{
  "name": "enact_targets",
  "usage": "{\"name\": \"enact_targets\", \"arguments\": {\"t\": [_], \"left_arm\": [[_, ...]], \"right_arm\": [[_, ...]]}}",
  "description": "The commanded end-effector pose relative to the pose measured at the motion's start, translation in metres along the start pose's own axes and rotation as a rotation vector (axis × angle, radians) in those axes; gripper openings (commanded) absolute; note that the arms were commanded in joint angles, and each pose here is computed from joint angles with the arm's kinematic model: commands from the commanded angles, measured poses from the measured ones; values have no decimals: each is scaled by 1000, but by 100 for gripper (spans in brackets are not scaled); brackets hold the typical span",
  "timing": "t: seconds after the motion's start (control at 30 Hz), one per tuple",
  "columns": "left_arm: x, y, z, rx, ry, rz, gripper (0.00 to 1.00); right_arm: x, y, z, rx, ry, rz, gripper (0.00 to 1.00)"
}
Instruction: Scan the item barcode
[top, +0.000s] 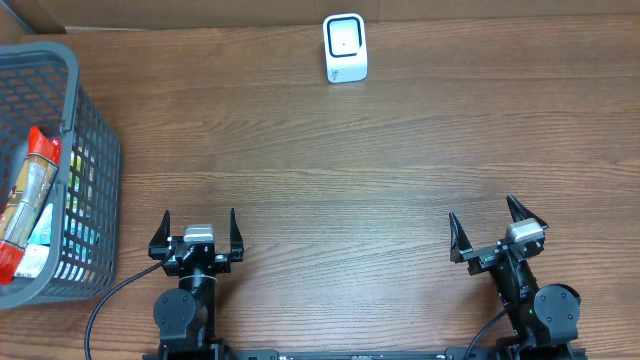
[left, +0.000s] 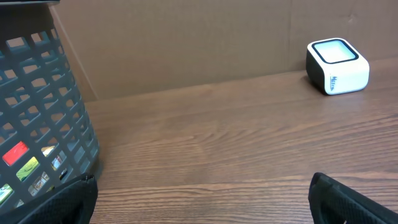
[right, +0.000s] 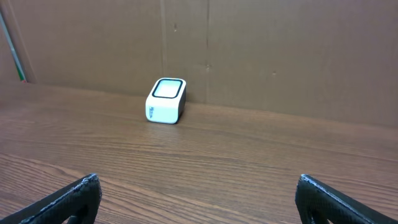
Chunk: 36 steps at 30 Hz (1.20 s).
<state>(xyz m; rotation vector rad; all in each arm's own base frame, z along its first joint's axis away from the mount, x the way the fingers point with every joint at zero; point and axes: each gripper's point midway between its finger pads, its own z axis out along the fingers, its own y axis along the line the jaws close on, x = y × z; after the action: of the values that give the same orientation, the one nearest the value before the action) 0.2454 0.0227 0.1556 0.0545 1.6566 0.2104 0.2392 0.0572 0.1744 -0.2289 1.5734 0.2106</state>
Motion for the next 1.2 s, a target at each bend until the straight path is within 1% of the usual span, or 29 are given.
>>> {"name": "enact_targets", "arguments": {"t": [0.0,0.37,0.63,0.7,0.8,0.9,0.97,1.03,1.17], "left_arm": [[1,1,0,-6,-1,19,100],[1,3,0,-21,0,32,100],[0,0,0,-4,-3,44,100],[0,-7,0,36,-6,19,100],[-5,-11,0,63,-27,19,100],[-18,-40,-5,233,-92,22,100],[-24,-49,-9,291,-114,13,100],[-34,-47,-12,294,-126,-23,100],[-61,-43,-18,293,-141,-23,100]], "right_arm": [[1,0,0,-3,-5,2,100],[1,0,0,-3,-5,2,100],[1,0,0,-2,-5,2,100],[1,0,0,-2,-5,2,100],[1,0,0,-3,-5,2,100],[1,0,0,-3,-5,2,100],[1,0,0,-2,-5,2,100],[1,0,0,-2,-5,2,100],[1,0,0,-2,-5,2,100]]}}
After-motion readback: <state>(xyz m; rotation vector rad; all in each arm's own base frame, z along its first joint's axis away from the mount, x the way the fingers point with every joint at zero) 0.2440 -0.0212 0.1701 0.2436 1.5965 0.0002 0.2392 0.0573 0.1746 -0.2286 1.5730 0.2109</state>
